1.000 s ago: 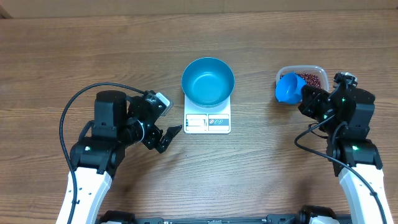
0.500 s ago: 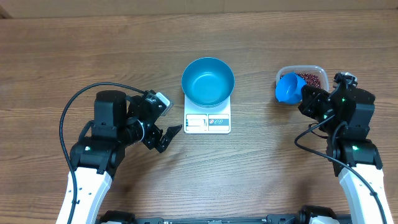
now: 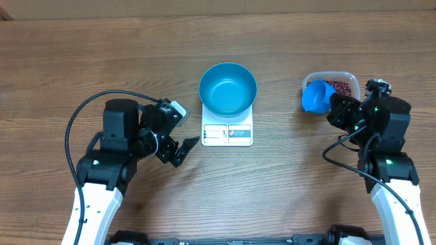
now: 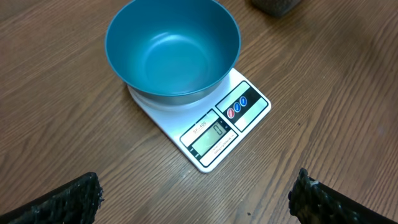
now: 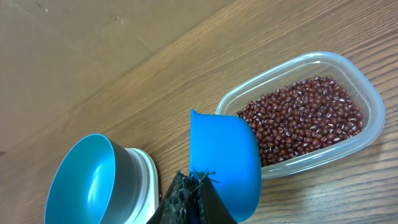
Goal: Scoop item into bowl and weigh 150g on scale
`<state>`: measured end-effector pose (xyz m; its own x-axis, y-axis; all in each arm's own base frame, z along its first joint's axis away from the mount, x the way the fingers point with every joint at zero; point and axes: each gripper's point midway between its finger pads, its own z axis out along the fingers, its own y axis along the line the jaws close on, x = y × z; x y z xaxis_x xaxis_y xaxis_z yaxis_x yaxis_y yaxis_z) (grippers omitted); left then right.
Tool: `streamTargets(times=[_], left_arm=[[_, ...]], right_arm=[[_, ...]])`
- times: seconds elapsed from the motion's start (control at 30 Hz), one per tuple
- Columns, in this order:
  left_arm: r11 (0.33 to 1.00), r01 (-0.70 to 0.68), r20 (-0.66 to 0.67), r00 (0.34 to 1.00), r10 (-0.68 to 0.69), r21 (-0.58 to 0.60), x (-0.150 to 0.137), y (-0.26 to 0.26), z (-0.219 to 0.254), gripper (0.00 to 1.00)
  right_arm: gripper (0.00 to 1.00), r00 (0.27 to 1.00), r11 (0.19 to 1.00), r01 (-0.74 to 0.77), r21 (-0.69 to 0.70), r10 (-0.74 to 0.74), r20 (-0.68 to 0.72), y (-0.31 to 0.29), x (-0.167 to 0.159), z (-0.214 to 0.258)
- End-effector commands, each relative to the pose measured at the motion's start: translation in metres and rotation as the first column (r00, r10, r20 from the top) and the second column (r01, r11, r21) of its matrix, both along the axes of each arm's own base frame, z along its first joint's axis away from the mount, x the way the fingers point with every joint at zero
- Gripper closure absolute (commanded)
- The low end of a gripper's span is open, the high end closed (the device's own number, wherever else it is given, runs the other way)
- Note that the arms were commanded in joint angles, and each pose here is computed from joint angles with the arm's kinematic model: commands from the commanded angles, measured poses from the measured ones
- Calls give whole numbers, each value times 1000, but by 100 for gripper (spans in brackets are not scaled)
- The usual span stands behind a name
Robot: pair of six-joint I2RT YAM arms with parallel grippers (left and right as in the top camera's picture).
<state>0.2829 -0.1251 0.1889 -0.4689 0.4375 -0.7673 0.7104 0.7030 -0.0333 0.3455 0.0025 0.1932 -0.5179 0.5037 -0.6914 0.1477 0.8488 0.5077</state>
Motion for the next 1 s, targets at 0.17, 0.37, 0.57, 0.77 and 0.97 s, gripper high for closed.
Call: streamTargets(times=[0.17,0.37,0.57,0.77,0.97], left_arm=[[999,29,76,997,-28,-19,8,-4,12,0],[994,83,87,993,-77,-70,4,-14,19,0],[987,119,70,991,-112,-104,-3,-20,20,1],[988,115,36,993,-112,-103,-8,-19,15,0],[988,115,34,993,-112,-102,-9,-19,14,0]], right_arm=[[96,999,1000,4,-7,-4,35,-3,4,15],[96,999,1000,4,-7,-4,35,-3,4,15],[96,999,1000,4,-7,-4,35,-3,4,15],[96,999,1000,4,-7,-4,35,-3,4,15],[96,999,1000,4,-8,-4,35,-3,4,15]])
